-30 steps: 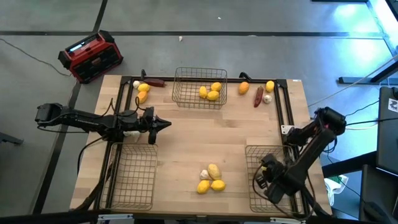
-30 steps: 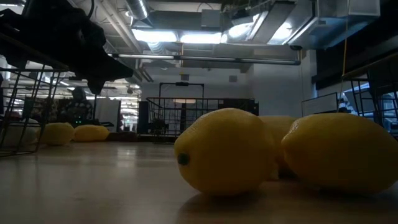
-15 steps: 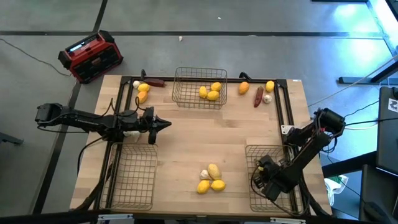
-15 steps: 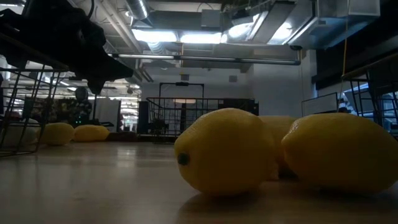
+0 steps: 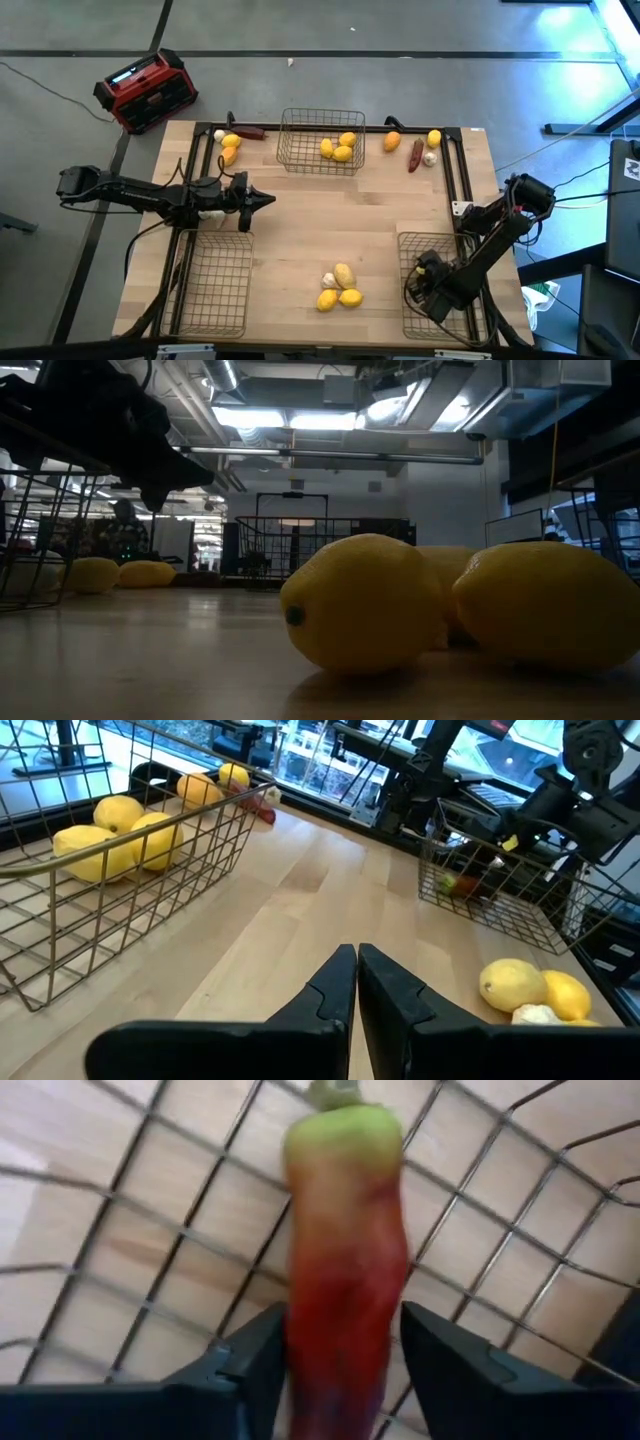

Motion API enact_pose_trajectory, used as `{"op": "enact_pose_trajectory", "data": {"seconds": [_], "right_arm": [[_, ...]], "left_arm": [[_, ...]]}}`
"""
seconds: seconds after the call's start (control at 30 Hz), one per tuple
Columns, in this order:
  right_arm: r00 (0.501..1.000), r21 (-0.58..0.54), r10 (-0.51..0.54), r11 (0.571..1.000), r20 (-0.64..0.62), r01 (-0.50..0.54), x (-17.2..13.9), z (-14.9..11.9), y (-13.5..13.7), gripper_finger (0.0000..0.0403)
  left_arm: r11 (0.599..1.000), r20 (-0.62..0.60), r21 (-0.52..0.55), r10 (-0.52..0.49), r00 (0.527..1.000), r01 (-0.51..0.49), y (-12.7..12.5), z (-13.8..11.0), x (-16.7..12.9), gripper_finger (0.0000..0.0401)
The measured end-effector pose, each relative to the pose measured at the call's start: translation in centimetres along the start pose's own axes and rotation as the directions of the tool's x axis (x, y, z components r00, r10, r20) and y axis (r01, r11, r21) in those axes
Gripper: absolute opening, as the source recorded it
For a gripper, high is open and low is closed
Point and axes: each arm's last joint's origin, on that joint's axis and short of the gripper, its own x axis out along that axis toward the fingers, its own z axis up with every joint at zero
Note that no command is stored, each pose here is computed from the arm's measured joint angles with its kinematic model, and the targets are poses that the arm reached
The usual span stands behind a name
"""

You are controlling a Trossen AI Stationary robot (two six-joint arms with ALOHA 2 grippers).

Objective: Sort produce into baskets
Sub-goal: Put the chili bell pepper into the bottom right wire basket

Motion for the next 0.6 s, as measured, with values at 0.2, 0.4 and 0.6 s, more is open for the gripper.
{"op": "enact_pose_trajectory", "data": {"seconds": [0.2, 0.4, 0.6], "right_arm": [[0.999, -0.029, 0.034, 0.999, -0.026, -0.034, -1.6, -0.1, 0.3, 0.0239], [0.999, -0.032, 0.041, 0.999, -0.009, -0.041, -5.4, 0.4, 0.0, 0.0245], [0.958, -0.035, 0.196, 0.981, 0.209, -0.193, -10.2, 1.6, 0.2, 0.0245]], "left_arm": [[1.0, 0.001, 0.001, -0.001, 1.0, 0.001, 0.0, 0.0, 0.0, 0.0013], [1.0, 0.0, 0.001, -0.001, 1.0, 0.001, 0.0, 0.0, 0.0, 0.0013], [1.0, 0.0, 0.002, -0.003, 1.0, 0.003, 0.0, 0.0, 0.0, 0.0013]]}}
